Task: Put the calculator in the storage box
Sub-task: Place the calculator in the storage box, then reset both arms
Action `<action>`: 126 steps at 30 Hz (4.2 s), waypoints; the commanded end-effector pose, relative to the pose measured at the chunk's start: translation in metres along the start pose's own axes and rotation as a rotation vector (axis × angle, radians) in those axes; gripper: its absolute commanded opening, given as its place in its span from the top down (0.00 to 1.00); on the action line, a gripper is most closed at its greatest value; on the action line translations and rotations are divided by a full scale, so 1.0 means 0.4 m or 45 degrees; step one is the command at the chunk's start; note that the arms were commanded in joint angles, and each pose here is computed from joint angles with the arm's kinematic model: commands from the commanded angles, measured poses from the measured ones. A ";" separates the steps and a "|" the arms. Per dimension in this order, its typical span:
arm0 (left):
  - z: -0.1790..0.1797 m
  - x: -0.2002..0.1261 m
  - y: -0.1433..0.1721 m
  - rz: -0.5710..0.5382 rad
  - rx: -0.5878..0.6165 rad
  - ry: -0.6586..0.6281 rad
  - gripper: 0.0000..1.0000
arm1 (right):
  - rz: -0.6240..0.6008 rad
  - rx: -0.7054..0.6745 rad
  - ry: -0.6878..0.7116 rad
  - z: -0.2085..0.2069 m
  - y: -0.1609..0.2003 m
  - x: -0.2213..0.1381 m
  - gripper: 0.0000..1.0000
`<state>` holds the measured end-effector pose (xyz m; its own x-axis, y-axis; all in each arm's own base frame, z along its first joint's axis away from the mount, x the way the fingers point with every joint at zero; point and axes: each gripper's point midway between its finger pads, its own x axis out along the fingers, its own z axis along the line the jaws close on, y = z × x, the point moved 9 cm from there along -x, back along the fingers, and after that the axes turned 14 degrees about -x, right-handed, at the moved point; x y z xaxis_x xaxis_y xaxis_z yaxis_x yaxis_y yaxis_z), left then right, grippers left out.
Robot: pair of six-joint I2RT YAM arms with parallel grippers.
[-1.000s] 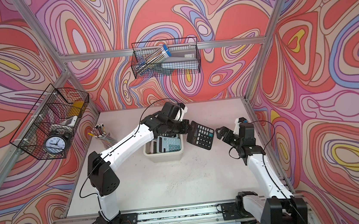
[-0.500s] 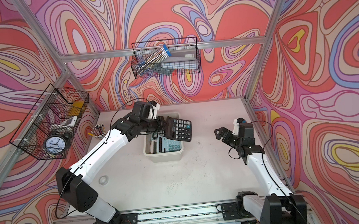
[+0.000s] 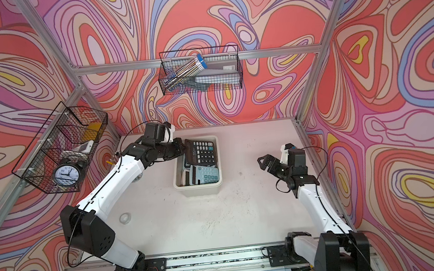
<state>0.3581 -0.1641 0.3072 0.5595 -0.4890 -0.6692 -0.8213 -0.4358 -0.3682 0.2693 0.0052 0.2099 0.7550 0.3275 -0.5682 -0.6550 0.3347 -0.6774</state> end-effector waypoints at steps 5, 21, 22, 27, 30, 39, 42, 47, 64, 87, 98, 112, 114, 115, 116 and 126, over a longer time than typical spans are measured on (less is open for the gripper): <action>0.027 0.063 -0.049 0.003 -0.057 -0.028 1.00 | -0.012 -0.033 -0.016 0.006 -0.016 -0.002 0.02; 0.083 0.151 -0.117 0.032 -0.050 -0.203 1.00 | 0.023 -0.025 -0.028 -0.006 -0.001 0.022 0.02; 0.088 0.155 -0.118 0.037 -0.049 -0.216 1.00 | 0.024 -0.024 -0.030 -0.007 0.001 0.023 0.02; 0.111 0.176 -0.124 0.037 -0.036 -0.278 1.00 | 0.030 -0.021 -0.032 -0.010 0.004 0.027 0.02; 0.120 0.191 -0.123 0.056 -0.033 -0.301 1.00 | 0.033 -0.020 -0.037 -0.010 0.006 0.029 0.02; 0.127 0.204 -0.122 0.084 -0.018 -0.325 1.00 | 0.044 -0.013 -0.055 -0.011 0.009 0.035 0.02; 0.127 0.205 -0.124 0.095 -0.016 -0.337 1.00 | 0.045 -0.014 -0.063 -0.009 0.009 0.035 0.02; 0.121 0.197 -0.123 0.105 -0.017 -0.324 0.87 | 0.045 -0.013 -0.079 -0.005 0.009 0.033 0.02; 0.076 0.045 -0.095 -0.006 0.009 -0.228 0.46 | 0.017 -0.026 -0.149 0.019 -0.002 0.008 0.02; 0.249 -0.285 0.211 -0.390 -0.048 -0.188 0.01 | -0.131 -0.188 -0.167 0.073 -0.029 -0.096 0.02; 0.365 -0.273 0.279 -0.590 -0.041 -0.242 0.01 | -0.400 -0.416 -0.109 0.072 -0.017 -0.136 0.02; 0.451 -0.152 0.176 -0.664 0.091 -0.566 0.01 | -0.591 -0.486 0.244 -0.025 -0.004 -0.074 0.02; 0.466 -0.150 0.159 -0.656 0.109 -0.569 0.01 | -0.609 -0.467 0.295 -0.041 -0.009 -0.058 0.02; 0.470 -0.150 0.154 -0.662 0.128 -0.582 0.01 | -0.618 -0.461 0.311 -0.047 -0.011 -0.051 0.02; 0.476 -0.151 0.148 -0.679 0.148 -0.621 0.01 | -0.630 -0.455 0.332 -0.054 -0.014 -0.043 0.02; 0.554 -0.123 0.091 -0.806 0.290 -0.690 0.01 | -0.680 -0.442 0.576 -0.135 -0.025 0.041 0.02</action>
<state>0.2648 0.0056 0.1878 0.7916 0.2597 -0.5532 -0.4447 -0.3761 -0.8129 0.2839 -0.0318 0.1818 0.9523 -0.1264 -0.2779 -0.2721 0.0616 -0.9603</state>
